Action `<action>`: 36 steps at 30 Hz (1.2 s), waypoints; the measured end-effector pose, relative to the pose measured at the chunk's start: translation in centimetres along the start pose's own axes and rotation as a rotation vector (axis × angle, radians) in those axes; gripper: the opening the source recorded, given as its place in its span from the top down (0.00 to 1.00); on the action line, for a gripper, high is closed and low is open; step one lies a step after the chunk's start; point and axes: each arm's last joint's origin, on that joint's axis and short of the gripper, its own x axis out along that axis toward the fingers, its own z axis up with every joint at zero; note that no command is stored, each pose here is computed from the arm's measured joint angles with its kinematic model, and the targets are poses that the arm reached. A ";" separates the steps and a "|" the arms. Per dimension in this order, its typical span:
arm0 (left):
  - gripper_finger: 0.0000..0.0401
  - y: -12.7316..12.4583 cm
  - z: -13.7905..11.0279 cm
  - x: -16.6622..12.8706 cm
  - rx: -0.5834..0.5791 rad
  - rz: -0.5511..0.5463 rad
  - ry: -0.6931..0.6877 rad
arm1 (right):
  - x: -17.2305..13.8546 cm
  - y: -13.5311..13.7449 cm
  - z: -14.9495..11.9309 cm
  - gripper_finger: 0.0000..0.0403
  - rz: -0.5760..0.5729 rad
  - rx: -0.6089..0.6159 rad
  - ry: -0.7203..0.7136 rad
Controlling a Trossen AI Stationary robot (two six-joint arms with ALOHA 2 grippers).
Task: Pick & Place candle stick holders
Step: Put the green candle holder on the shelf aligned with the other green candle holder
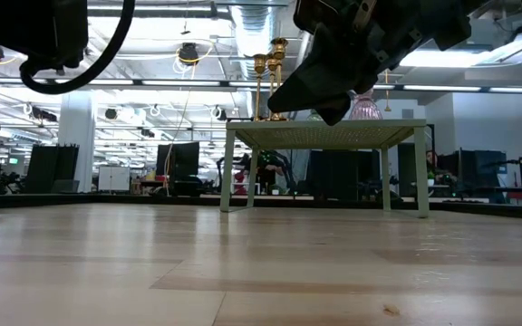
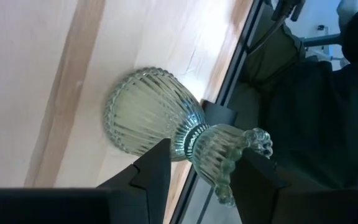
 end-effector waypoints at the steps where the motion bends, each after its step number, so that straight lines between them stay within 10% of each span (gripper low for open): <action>1: 0.65 0.0 0.0 0.1 0.001 0.001 -0.002 | 0.0 0.0 0.0 1.00 0.000 0.000 0.000; 12: 0.89 1.2 2.0 -0.6 0.137 0.052 -0.096 | 0.0 0.2 -0.1 1.00 0.006 0.024 0.001; 36: 0.91 3.2 5.8 -5.5 0.163 0.140 -0.201 | -1.0 3.9 -1.2 1.00 0.009 0.023 0.227</action>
